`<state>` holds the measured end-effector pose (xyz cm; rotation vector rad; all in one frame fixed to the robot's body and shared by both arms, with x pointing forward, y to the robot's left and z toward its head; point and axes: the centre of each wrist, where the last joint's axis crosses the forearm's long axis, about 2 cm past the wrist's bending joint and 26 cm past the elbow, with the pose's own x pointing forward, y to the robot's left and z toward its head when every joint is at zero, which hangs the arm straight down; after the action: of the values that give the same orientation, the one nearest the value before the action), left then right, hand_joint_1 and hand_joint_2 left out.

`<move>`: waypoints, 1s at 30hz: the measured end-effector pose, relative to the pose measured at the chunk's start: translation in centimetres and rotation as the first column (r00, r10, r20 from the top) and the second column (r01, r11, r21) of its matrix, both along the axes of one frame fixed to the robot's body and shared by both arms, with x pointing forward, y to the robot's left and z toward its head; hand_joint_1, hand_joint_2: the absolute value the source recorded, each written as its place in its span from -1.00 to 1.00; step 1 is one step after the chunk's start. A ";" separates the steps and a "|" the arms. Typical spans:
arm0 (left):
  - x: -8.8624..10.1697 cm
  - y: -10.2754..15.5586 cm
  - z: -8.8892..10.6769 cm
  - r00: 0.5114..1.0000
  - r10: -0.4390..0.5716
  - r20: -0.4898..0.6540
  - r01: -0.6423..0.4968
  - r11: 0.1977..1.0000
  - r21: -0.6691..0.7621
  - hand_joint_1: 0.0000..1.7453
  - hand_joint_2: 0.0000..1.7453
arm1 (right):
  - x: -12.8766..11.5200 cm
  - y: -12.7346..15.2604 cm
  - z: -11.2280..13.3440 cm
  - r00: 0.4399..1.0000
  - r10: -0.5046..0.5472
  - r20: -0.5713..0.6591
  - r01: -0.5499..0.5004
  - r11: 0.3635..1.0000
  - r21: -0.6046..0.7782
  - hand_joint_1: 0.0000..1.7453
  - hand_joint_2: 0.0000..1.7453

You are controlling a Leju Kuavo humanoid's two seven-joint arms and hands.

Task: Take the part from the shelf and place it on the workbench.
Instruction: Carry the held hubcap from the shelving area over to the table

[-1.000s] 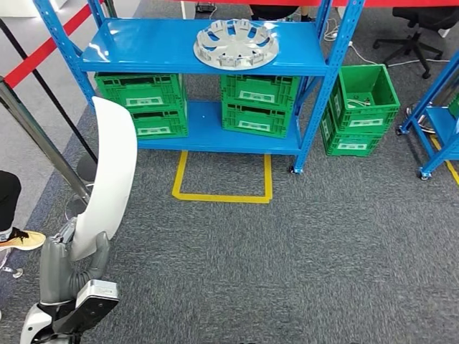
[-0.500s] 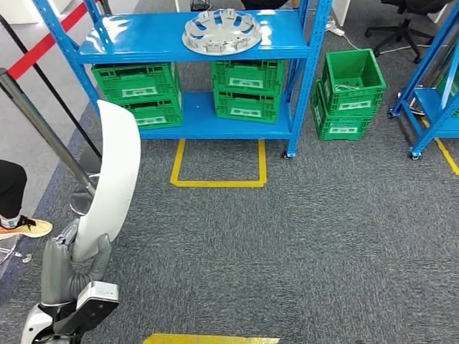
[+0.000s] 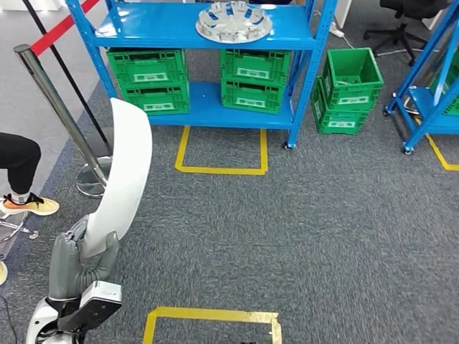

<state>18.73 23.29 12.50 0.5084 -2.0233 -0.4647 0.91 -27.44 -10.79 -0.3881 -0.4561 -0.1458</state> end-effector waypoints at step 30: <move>-0.7 0.4 -0.7 0.999 0.031 -0.021 -0.032 0.999 -0.028 1.00 1.00 | -0.5 0.8 0.3 1.000 0.026 -0.005 -0.026 0.999 0.026 -1.00 -1.00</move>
<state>18.01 23.67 11.85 0.5157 -1.9967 -0.4203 0.45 -26.61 -10.46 -0.3568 -0.4537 -0.1250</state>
